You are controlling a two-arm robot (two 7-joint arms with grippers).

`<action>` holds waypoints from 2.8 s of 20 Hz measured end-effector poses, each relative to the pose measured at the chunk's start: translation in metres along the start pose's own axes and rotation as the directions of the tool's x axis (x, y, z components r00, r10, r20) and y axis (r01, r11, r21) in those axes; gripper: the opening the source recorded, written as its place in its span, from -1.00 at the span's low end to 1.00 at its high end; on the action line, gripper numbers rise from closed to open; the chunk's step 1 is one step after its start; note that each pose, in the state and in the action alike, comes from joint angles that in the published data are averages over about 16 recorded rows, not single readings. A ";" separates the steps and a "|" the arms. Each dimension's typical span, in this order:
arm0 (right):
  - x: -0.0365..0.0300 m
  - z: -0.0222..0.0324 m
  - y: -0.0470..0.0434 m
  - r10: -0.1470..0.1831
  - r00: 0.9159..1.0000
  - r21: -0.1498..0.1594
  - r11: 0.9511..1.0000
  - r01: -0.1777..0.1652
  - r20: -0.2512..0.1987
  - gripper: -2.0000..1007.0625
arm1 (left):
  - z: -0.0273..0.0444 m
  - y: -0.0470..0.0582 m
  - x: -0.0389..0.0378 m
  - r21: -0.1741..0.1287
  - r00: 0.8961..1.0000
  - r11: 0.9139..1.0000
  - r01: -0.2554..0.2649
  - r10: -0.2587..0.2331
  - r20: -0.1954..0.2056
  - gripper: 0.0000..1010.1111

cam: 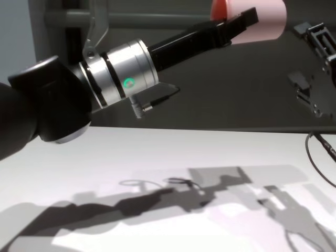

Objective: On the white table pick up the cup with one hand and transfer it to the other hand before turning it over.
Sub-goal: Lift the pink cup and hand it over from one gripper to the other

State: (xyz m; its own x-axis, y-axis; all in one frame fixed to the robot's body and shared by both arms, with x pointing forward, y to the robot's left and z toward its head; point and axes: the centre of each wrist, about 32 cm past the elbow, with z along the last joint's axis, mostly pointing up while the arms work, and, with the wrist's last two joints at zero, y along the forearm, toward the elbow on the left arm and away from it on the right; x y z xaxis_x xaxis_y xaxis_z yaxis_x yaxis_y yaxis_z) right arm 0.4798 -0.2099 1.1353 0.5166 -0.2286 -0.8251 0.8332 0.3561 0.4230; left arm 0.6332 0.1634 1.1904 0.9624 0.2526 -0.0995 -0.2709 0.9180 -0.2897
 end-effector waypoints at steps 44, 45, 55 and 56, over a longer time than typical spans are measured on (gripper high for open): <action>0.0265 -0.0028 0.0549 0.169 0.967 0.067 0.985 -0.159 -0.191 0.99 | 0.0000 0.000 0.0000 0.000 1.000 1.000 0.000 0.000 0.000 -0.90; 0.0277 -0.0030 0.0561 0.171 0.966 0.066 0.985 -0.162 -0.192 0.99 | 0.0000 0.000 0.0000 0.000 1.000 1.000 0.000 0.000 0.000 -0.90; 0.0379 -0.0059 0.0664 0.201 0.956 0.054 0.980 -0.194 -0.212 0.99 | 0.0000 0.000 0.0000 0.000 1.000 1.000 0.000 0.000 0.000 -0.90; 0.0388 -0.0063 0.0671 0.204 0.955 0.054 0.979 -0.197 -0.216 0.99 | 0.0000 0.000 0.0000 0.000 1.000 1.000 0.000 0.000 0.000 -0.90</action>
State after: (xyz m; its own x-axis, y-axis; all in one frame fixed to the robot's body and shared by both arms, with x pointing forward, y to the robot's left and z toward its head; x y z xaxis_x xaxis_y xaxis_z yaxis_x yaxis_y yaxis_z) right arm 0.5546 -0.1892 1.1293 0.6209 0.0501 -0.7823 0.7245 0.3446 0.5970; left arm 0.6332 0.1634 1.1904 0.9624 0.2527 -0.0995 -0.2710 0.9180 -0.2897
